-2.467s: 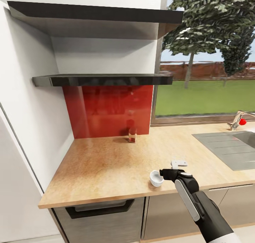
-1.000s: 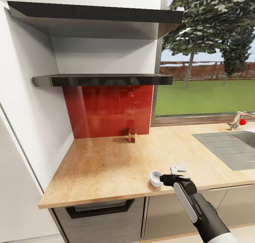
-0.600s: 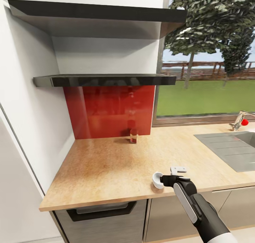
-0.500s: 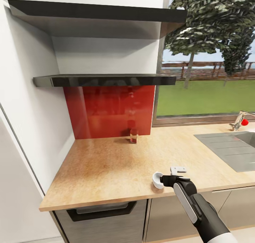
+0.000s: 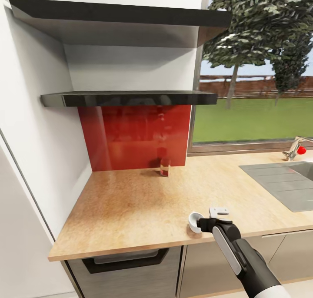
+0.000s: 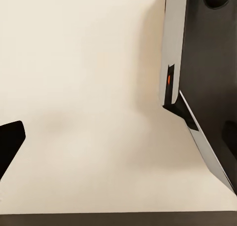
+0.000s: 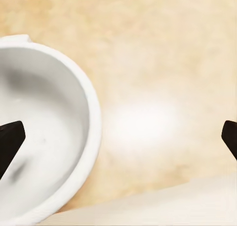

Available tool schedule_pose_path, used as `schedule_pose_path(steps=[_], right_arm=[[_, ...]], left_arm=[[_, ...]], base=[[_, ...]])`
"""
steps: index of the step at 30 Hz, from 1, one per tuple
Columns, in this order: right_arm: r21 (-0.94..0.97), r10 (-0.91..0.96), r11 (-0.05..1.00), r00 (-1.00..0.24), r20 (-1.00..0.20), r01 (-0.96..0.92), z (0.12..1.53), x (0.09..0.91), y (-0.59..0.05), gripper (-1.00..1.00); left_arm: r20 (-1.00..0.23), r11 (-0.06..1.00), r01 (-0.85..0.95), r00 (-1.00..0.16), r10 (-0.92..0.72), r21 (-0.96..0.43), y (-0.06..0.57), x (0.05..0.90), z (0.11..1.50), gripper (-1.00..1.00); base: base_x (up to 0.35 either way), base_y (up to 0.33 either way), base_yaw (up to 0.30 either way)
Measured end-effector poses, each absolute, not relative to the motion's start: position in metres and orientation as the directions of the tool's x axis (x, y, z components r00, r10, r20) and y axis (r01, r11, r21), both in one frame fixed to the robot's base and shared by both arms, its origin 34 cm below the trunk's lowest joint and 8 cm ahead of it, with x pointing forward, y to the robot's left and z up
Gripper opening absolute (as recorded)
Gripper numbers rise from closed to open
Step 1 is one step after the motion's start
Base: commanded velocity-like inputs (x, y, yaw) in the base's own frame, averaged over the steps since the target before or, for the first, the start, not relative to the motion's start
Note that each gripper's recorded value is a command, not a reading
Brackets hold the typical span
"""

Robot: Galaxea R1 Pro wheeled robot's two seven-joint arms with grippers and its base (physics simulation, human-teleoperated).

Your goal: Set up a coffee station on the kitchen countertop: keep the coffee maker on the countertop, move the bottle of coffee from the kitchen shelf to the counter next to the coffee maker, place a paper coffee filter on top of the coffee maker, put the saucer next to the coffee maker with the coffee cup on the saucer, and place the electric kettle next to the coffee maker.

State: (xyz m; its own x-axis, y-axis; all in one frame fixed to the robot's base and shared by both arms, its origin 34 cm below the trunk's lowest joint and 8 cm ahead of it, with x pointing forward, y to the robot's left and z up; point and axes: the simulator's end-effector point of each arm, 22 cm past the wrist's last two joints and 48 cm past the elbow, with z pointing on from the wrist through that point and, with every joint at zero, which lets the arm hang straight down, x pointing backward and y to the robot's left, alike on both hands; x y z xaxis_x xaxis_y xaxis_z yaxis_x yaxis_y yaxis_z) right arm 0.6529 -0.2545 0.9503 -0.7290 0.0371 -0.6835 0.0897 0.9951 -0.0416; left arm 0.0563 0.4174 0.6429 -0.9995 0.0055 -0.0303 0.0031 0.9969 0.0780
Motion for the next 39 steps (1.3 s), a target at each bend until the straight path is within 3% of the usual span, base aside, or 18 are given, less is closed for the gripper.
schedule_pose_path(steps=[39], right_arm=[[-0.049,0.037,0.995,-0.754,-0.656,0.092,0.935,0.647,-0.258,1.0]], left_arm=[[-0.03,0.997,0.003,-1.0,0.005,0.078,0.417,0.056,0.643,1.0]], base=[[0.0,0.01,0.0]])
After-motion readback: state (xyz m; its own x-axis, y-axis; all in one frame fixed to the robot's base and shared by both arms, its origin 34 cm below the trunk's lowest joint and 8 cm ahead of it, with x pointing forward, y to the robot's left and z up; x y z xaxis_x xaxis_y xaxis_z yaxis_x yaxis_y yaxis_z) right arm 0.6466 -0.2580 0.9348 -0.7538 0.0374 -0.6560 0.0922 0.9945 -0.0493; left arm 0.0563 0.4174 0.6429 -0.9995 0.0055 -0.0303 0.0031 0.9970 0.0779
